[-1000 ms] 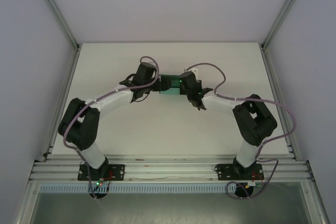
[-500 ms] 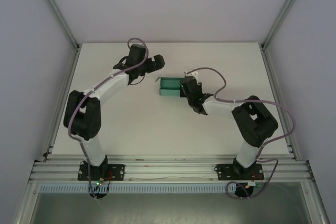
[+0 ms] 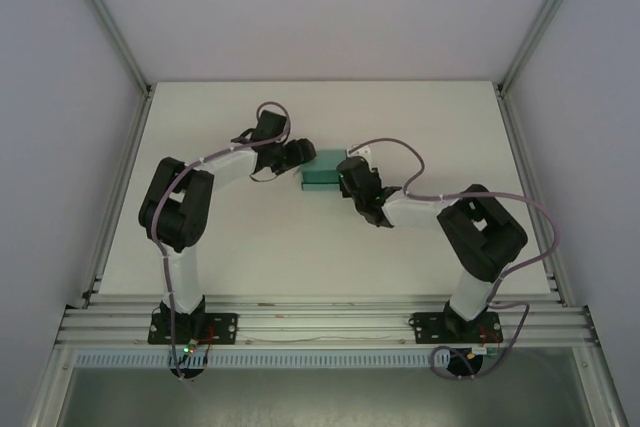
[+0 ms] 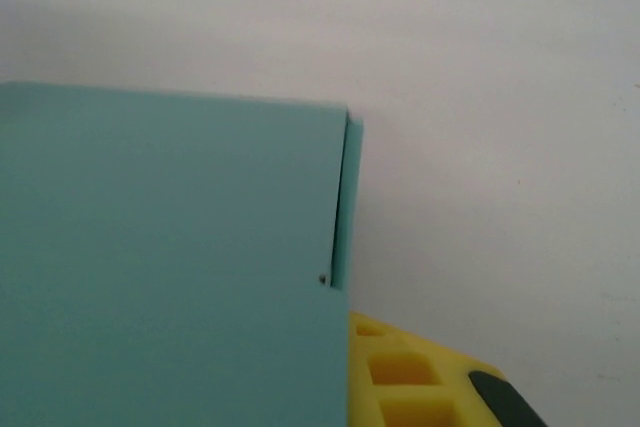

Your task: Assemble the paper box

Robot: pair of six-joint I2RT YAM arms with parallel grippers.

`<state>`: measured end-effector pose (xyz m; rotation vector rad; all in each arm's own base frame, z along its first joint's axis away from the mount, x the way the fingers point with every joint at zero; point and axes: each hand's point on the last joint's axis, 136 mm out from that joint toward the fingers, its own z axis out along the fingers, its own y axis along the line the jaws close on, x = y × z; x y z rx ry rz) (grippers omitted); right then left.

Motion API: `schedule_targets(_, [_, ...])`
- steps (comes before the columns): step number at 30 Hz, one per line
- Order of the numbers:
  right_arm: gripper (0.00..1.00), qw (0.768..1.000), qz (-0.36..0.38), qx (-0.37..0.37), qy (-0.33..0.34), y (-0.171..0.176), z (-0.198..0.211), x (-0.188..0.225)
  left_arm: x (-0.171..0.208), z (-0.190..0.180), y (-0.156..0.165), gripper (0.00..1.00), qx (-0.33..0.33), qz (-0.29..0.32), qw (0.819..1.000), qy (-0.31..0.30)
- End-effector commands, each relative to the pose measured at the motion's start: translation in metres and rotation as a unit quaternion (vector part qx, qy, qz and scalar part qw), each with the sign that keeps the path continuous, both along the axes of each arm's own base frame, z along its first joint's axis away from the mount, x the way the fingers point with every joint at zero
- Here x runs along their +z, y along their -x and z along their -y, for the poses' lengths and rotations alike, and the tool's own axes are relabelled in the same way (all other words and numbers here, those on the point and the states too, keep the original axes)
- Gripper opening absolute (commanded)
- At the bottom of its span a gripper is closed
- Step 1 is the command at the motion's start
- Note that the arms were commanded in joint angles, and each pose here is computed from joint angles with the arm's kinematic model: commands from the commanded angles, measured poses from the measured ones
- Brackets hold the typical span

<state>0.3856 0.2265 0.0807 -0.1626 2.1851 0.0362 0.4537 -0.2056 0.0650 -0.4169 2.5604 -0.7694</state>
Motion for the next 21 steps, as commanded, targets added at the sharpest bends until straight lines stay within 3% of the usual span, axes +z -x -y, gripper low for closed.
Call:
schedule_targets(1, [0.16,0.999,-0.014,-0.011,0.035,0.013,0.01,-0.01,-0.005,0.012,0.008,0.68,-0.012,0.001,1.0,0.022])
schedule_targets(13, [0.42,0.999,-0.041,-0.01,-0.025,0.054,0.025,-0.003,-0.031,0.015,0.018,0.57,-0.021,-0.015,1.0,0.017])
schedule_targets(21, [0.7,0.997,-0.074,-0.025,-0.01,0.079,0.052,-0.008,-0.039,0.013,0.014,0.52,-0.024,-0.012,0.999,0.022])
